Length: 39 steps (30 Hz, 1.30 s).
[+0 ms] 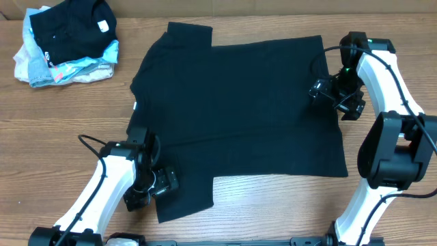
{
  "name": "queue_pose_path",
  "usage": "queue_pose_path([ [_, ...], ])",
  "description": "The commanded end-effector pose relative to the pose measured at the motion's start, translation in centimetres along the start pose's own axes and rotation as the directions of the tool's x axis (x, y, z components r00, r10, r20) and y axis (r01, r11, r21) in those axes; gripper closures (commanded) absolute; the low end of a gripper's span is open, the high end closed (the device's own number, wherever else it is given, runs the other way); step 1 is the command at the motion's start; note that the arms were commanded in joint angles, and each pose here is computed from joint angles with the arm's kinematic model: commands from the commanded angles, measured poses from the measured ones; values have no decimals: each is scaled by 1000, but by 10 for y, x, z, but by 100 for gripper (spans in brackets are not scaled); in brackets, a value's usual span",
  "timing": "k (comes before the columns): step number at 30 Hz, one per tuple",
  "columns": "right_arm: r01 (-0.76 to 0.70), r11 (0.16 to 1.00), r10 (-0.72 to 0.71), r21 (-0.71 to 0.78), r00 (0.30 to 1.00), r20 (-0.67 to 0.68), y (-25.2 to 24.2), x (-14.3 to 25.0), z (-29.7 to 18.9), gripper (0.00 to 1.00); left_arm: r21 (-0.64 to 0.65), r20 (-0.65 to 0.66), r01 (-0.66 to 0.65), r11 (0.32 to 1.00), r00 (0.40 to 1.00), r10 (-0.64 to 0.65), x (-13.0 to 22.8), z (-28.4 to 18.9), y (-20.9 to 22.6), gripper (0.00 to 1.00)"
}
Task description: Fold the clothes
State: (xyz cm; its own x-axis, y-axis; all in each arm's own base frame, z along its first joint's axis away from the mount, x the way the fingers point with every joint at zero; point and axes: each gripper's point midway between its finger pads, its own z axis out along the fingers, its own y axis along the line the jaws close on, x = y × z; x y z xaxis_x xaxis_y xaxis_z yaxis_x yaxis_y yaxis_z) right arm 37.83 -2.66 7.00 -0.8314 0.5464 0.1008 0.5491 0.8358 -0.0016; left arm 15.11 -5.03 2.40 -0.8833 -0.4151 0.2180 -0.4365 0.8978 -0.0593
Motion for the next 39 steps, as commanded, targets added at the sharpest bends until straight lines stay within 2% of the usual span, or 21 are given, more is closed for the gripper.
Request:
queue_pose_path([
  [1,2,1000,-1,-7,1000,28,2,-5,-7,0,7,-27,44,999,999,-44,8,6,2,2],
  [5,2,1000,-2,-7,1000,26,2,-5,-7,0,-10,-18,50,999,999,-50,8,12,7,0],
  [20,2,1000,-2,-5,1000,23,1,-4,-7,0,105,121,119,987,984,-131,-20,46,-3,0],
  [25,2,1000,-1,-6,1000,25,2,-4,-7,0,105,77,215,971,972,-224,-8,57,3,18],
  [33,1,1000,-1,-9,1000,30,2,-6,-7,0,137,49,215,967,973,-224,-3,60,-2,25],
  [35,-1,1000,1,-8,1000,26,2,-5,-7,0,138,50,215,967,973,-223,-4,59,-2,36],
  [36,-10,1000,10,-8,1000,19,1,-4,-8,0,137,50,212,968,974,-220,-3,60,-2,50],
  [39,-68,998,68,-8,998,14,-6,-3,-12,0,136,50,204,970,976,-212,-3,60,-2,79],
])
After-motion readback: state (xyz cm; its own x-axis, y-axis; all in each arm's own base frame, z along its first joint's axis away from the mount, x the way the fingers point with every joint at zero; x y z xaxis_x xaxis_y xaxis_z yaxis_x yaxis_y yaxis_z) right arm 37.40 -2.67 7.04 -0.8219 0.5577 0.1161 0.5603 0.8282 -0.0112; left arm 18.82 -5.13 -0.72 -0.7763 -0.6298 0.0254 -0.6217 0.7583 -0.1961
